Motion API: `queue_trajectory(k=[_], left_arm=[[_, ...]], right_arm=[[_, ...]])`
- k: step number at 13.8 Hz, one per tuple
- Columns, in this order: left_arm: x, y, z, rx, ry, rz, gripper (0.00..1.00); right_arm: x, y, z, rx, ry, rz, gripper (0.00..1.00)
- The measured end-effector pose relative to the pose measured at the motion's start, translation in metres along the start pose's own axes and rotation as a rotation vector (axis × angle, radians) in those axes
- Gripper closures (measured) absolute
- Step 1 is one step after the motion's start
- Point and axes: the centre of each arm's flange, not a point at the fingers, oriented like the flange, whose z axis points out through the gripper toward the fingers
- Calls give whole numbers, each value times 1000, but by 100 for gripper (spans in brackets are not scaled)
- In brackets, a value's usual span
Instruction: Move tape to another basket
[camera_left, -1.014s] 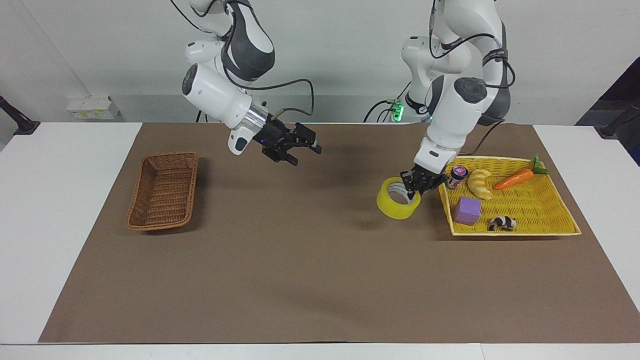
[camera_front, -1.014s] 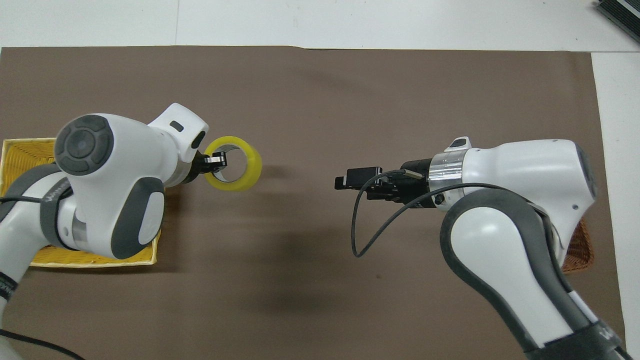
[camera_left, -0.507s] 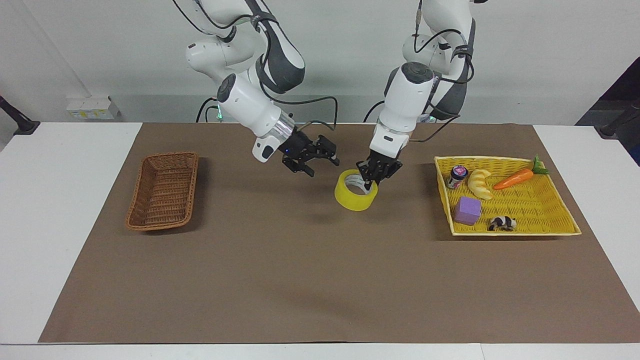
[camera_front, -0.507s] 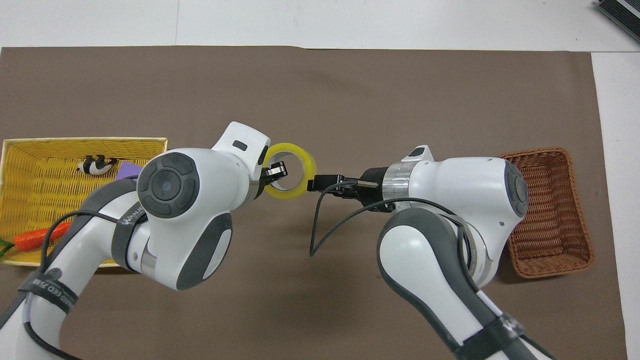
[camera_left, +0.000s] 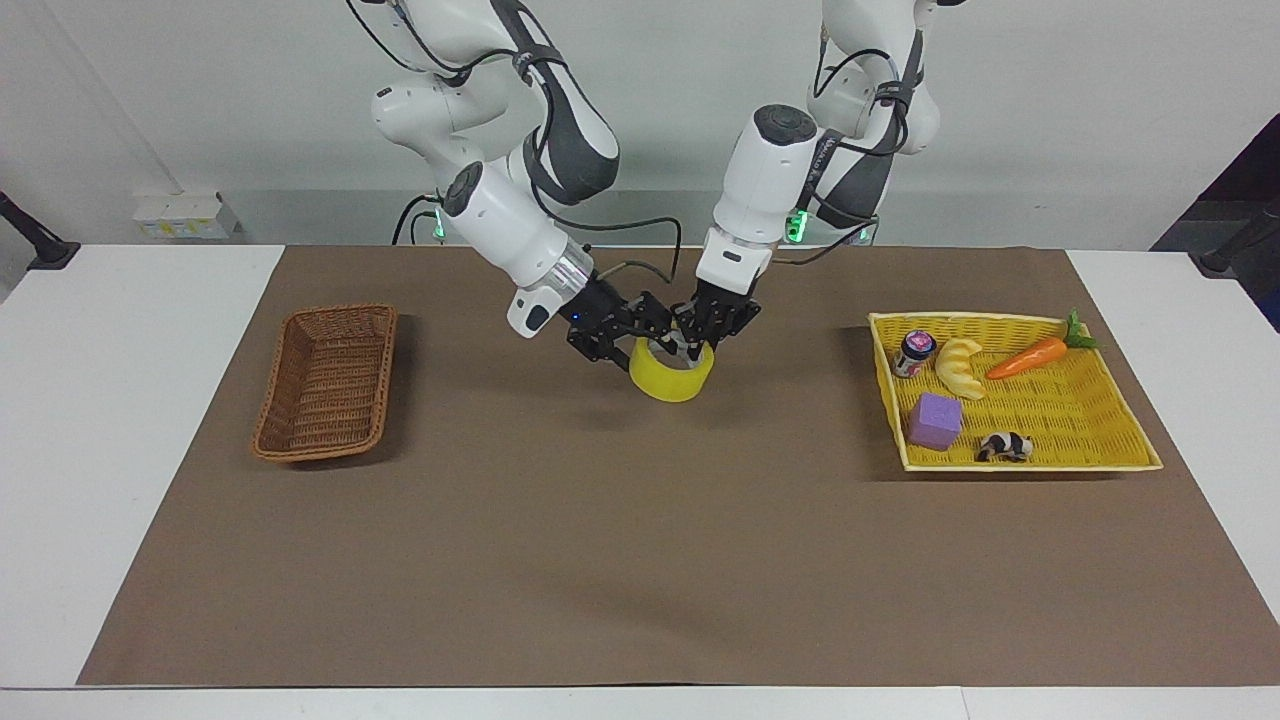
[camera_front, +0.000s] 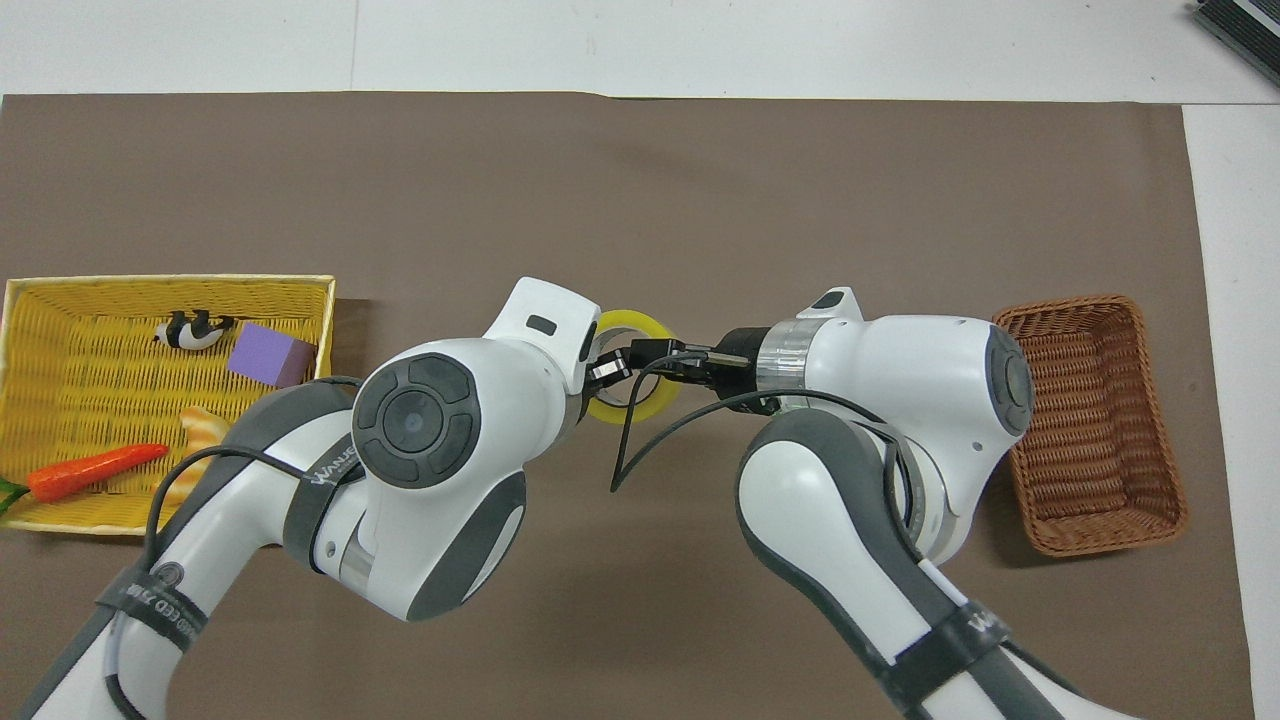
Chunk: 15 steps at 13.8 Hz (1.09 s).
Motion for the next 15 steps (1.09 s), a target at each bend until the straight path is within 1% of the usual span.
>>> queue_trajectory(k=[2, 3, 5, 8, 9, 10, 11, 14, 15], left_arm=[[1, 2, -5, -10, 4, -3, 79], [0, 3, -6, -15, 1, -6, 79], [0, 4, -8, -26, -5, -15, 79], [0, 6, -10, -31, -5, -15, 79], [0, 6, -10, -33, -5, -13, 72], [-1, 7, -11, -36, -6, -10, 60], [0, 8, -14, -40, -3, -7, 50], [7, 4, -16, -39, 2, 16, 17], [11, 2, -18, -40, 6, 34, 4]], right_arm=[[2, 3, 1, -3, 1, 1, 47], [3, 4, 1, -4, 0, 2, 54], [3, 5, 1, -4, 1, 3, 64], [4, 6, 1, -5, 2, 5, 75], [4, 5, 2, -4, 2, 4, 79], [5, 4, 2, -3, 4, 4, 89], [7, 5, 1, -2, 5, 6, 94], [12, 5, -3, 2, 17, 8, 94], [12, 4, -3, 2, 15, 7, 94]])
